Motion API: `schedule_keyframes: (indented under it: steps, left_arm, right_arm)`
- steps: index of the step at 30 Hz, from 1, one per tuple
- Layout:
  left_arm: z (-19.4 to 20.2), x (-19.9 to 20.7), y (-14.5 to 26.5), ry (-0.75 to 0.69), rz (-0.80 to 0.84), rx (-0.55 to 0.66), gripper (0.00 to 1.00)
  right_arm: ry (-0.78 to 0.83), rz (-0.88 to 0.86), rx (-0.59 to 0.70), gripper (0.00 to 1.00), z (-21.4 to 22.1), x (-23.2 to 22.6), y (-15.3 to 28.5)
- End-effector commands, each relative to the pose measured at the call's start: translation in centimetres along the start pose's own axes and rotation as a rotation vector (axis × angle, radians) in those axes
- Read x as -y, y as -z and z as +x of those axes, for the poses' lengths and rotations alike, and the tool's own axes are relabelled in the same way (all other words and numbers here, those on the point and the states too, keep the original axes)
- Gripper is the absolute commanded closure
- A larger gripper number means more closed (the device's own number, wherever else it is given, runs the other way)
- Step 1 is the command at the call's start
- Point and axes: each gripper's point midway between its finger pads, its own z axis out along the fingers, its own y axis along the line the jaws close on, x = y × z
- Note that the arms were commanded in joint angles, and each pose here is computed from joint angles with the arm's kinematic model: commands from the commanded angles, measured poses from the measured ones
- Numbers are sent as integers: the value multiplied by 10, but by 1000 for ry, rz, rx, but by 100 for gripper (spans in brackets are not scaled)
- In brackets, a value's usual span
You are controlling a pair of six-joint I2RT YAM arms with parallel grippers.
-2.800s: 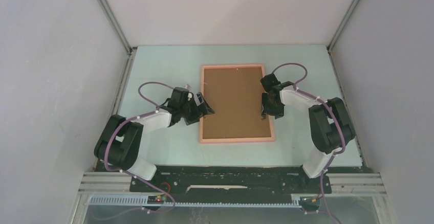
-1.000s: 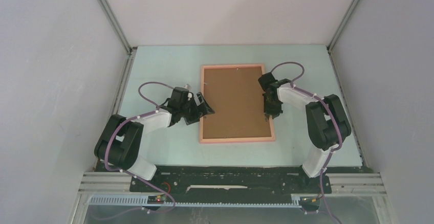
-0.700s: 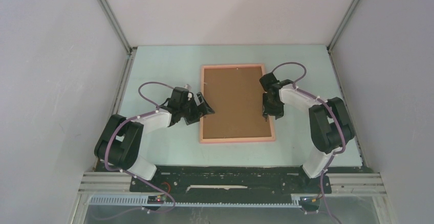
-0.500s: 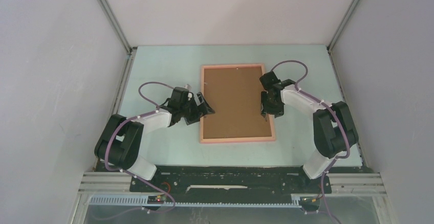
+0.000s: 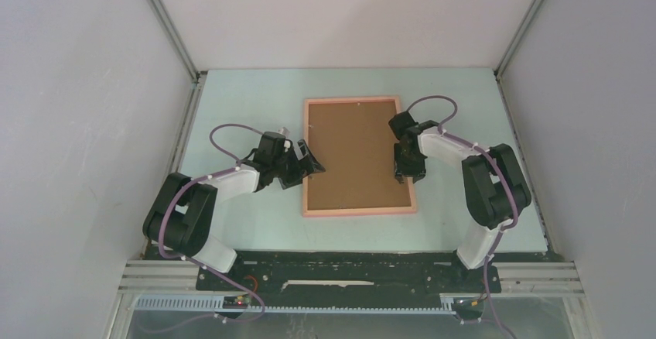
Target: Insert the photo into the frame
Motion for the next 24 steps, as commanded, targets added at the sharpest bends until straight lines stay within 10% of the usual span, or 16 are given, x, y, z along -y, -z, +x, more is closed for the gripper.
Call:
schedule_keyframes:
  steps: [1,13,24]
  left_arm:
    - [3,5,-1,-8,43,-3,5]
    - [3,5,-1,-8,45,-5,5]
    - [3,5,-1,-6,45,-6,5]
  right_arm:
    - [21,29,7,57,-6,2,-4]
    - [51,56,33,81,-13,3,-6]
    - [74,28,90,56,-18,-7,18]
